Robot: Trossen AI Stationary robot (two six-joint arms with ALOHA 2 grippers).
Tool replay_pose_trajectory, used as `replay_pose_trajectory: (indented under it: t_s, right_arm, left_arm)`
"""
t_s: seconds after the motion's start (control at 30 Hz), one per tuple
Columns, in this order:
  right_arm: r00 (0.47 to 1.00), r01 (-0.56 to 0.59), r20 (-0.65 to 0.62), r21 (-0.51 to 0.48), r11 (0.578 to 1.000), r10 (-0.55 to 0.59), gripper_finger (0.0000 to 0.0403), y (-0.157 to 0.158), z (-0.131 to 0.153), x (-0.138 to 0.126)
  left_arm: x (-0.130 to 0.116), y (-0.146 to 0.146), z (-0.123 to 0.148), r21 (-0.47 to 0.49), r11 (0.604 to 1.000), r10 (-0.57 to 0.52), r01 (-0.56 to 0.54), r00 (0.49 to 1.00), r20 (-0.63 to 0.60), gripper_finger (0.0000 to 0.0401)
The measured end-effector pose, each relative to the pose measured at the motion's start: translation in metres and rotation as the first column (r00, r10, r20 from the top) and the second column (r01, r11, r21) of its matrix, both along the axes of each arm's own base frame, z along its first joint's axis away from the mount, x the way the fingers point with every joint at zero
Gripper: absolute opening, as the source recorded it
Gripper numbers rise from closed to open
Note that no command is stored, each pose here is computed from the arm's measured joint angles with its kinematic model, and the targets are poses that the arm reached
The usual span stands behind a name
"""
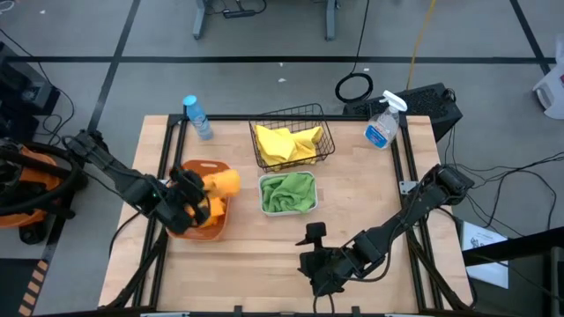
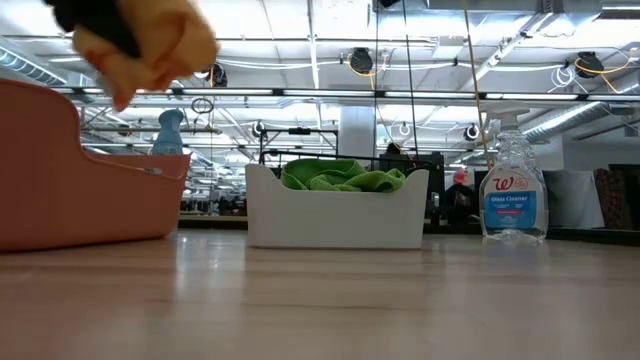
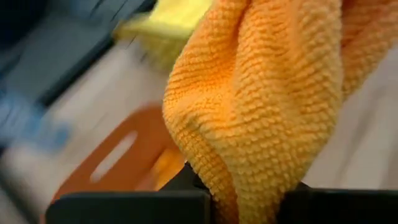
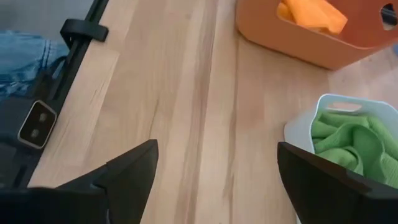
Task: Sort microfiber towel by color & place in baskets
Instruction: Put the orange towel into the orange bin
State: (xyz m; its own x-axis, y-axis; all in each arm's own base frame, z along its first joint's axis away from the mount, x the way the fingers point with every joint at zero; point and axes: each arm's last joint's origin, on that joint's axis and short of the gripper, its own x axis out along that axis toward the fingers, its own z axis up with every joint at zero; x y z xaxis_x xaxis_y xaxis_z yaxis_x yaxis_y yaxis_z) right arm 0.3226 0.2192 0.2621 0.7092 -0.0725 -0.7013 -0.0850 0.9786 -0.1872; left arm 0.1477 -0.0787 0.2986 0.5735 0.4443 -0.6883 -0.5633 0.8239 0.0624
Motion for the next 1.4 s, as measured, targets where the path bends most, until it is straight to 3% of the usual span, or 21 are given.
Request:
replay_pose_trajectory:
  t_s: [0.1,0.2,0.33,0.47,0.63,0.83,1.2,1.4]
  right_arm:
    - [1.0,-0.01,-0.008,-0.004,1.0,0.01,0.0318,0.004,-0.001,-0.004]
    - [1.0,-0.021,-0.01,-0.007,1.0,0.021,0.0318,0.007,-0.001,-0.006]
    - [1.0,-0.026,-0.008,-0.01,1.0,0.026,0.0318,0.009,-0.001,-0.008]
    - [1.0,-0.028,-0.008,-0.01,1.0,0.027,0.0318,0.01,-0.001,-0.008]
    - [0.999,-0.032,-0.008,-0.008,0.999,0.032,0.0318,0.011,-0.001,-0.009]
    - [0.999,-0.033,-0.009,-0.007,0.999,0.033,0.0318,0.011,-0.001,-0.009]
    - [0.999,-0.037,-0.01,-0.012,0.999,0.037,0.0318,0.011,-0.001,-0.009]
    - [0.999,-0.037,-0.011,-0.013,0.999,0.037,0.0318,0.011,-0.001,-0.009]
  left_arm:
    - [-0.013,0.011,-0.004,-0.083,0.99,0.104,-0.115,0.986,-0.13,0.0029]
    - [-0.017,0.013,-0.007,-0.183,0.968,0.123,-0.17,0.962,-0.245,0.0029]
    - [-0.014,0.017,-0.011,-0.201,0.949,0.191,-0.244,0.948,-0.254,0.0029]
    - [-0.008,0.015,-0.031,-0.279,0.935,0.131,-0.218,0.945,-0.298,0.0029]
    - [-0.009,0.018,-0.06,-0.318,0.911,0.133,-0.263,0.917,-0.377,0.0029]
    - [-0.012,0.025,-0.074,-0.277,0.911,0.177,-0.307,0.895,-0.409,0.0034]
    - [-0.012,0.027,-0.074,-0.235,0.93,0.174,-0.282,0.902,-0.395,0.0169]
    - [-0.014,0.027,-0.064,-0.242,0.926,0.166,-0.29,0.887,-0.43,0.0199]
